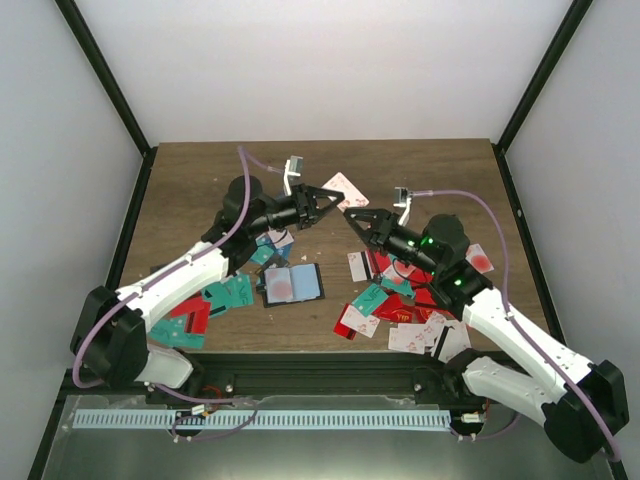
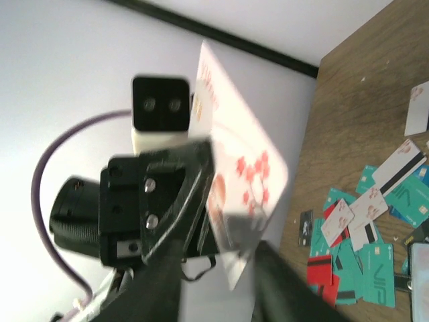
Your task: Put the credit cards into the card holder
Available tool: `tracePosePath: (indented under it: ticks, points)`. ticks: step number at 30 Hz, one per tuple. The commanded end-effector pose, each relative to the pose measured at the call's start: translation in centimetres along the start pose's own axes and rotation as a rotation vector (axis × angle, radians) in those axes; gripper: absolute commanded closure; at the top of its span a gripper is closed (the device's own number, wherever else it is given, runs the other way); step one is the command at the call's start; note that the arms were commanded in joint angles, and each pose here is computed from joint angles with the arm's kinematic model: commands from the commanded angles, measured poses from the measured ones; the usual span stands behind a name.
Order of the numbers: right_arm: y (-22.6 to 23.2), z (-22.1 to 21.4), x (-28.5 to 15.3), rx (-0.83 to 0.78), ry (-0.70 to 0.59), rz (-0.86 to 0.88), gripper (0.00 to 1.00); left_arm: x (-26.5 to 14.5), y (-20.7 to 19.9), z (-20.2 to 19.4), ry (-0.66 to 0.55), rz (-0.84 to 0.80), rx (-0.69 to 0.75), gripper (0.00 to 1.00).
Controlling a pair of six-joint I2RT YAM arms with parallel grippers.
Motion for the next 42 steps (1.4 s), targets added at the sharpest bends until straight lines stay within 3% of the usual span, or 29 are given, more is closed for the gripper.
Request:
tracePosePath:
  ticks: [1,2,4,9,16,23,36,42]
  points:
    - [1.0,-0.1,-0.1,-0.069,0.107,0.062,0.28,-0.2,-0.7,0.6,-0.003,0.01,0.036,0.96]
    - [0.7,0.0,0.0,-0.092,0.156,0.066,0.13,-0.6,-0.7,0.6,0.01,0.026,0.047,0.96]
    - [-0.8,0.7,-0.2,-0.106,0.236,0.039,0.05,-1.7,-0.5,0.7,0.048,0.059,0.074,0.96]
    - [-3.0,1.7,-0.9,-0.219,0.365,-0.001,0.06,-4.4,0.4,-0.2,0.184,0.128,0.117,0.96]
    - [-2.1,0.7,-0.5,-0.267,0.518,0.181,0.15,-5.4,1.6,-2.4,0.361,0.162,0.115,0.96]
    - [-1.4,0.0,-0.3,-0.243,0.581,0.283,0.36,-5.0,1.4,-2.8,0.415,0.144,0.107,0.96]
    - [-0.7,-1.5,1.3,-0.206,0.635,0.344,0.62,-4.3,1.8,-3.3,0.437,0.149,0.101,0.96]
    - [-1.0,-2.0,1.6,-0.195,0.642,0.339,0.98,-4.3,2.1,-3.4,0.434,0.162,0.103,0.96]
Point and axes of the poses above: each gripper's point midway between its finger pads, its own x axis out along the fingers, its own y axis along the line the jaws close on, z = x × y, the point moved 6 cm from there along -x, back along the fingers, and after that the axes turned 15 degrees about -x, right-handed, at the moved point
